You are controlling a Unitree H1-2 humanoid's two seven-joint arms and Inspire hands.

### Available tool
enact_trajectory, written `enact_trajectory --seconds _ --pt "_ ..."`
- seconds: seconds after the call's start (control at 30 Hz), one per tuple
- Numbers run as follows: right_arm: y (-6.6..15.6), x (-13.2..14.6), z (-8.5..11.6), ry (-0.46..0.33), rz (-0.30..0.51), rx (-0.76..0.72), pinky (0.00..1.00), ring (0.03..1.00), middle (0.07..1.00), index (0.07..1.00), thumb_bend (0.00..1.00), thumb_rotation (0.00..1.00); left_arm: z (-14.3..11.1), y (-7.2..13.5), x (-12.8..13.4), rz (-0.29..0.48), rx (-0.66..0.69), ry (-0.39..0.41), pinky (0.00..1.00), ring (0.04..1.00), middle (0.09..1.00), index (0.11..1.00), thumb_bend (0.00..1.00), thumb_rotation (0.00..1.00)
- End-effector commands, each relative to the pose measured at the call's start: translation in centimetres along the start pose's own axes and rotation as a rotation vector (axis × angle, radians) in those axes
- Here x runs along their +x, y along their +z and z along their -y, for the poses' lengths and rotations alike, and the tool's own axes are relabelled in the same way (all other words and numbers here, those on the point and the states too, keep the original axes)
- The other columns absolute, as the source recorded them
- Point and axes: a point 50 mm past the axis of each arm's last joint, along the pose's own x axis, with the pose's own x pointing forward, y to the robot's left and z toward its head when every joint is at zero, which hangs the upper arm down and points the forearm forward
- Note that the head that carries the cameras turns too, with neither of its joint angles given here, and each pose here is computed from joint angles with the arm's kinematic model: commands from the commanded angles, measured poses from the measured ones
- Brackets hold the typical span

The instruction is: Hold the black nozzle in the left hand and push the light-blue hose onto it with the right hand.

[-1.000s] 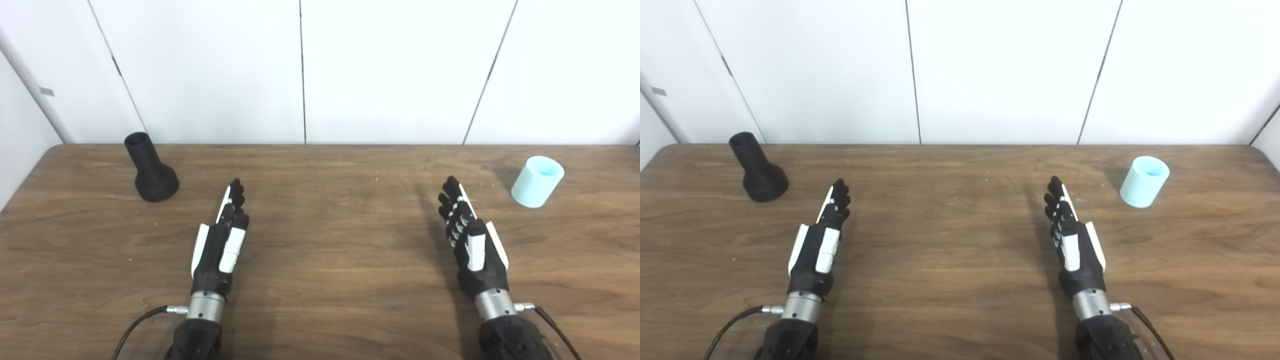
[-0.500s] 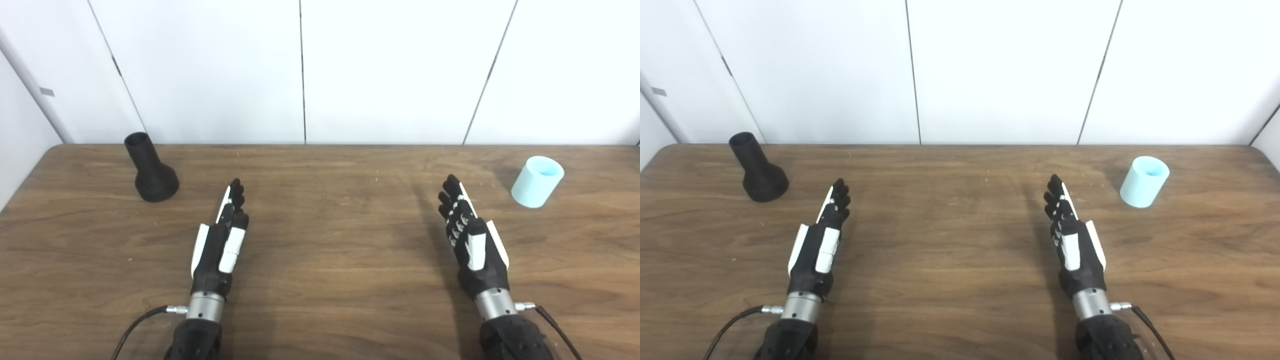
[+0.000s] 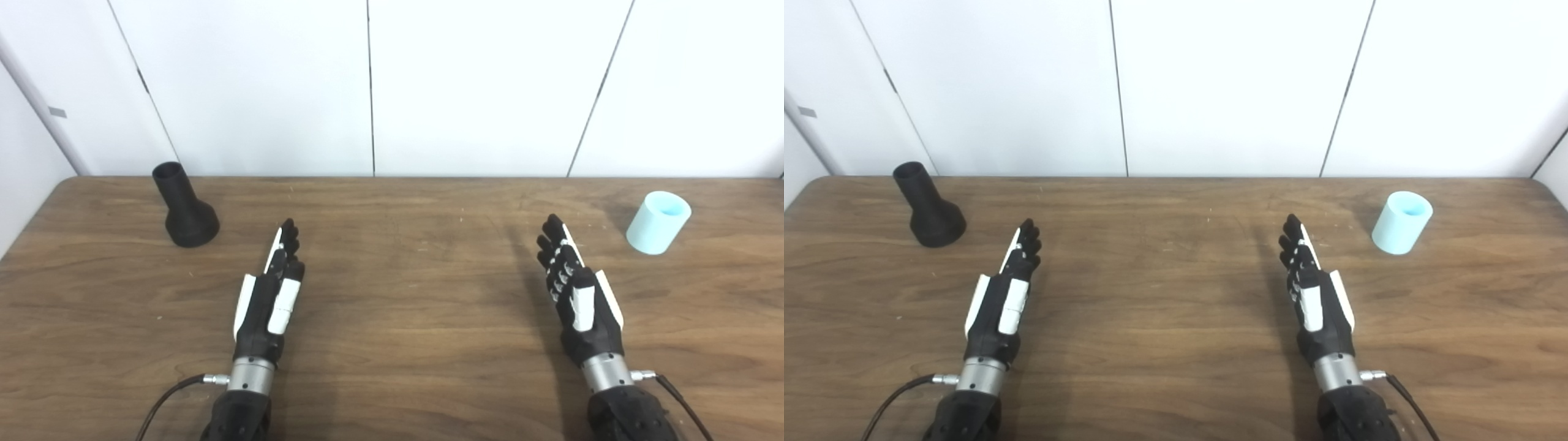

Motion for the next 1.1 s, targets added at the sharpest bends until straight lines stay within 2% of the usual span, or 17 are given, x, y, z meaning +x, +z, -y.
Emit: enact_trajectory --seconds 0.0,1.07 --pt "1.23 0.68 -0.25 0.006 0.063 0.000 1.00 1.000 1.000 1.000 0.81 1.00 -0.05 1.08 0.86 0.058 -0.006 0.001 1.00 1.000 1.000 1.000 0.97 0.99" --pt "1.35 0.67 -0.29 0.012 0.051 0.012 1.00 1.000 1.000 1.000 0.79 1.00 0.02 1.31 0.86 0.056 -0.012 0.003 1.00 1.000 1.000 1.000 0.95 0.99"
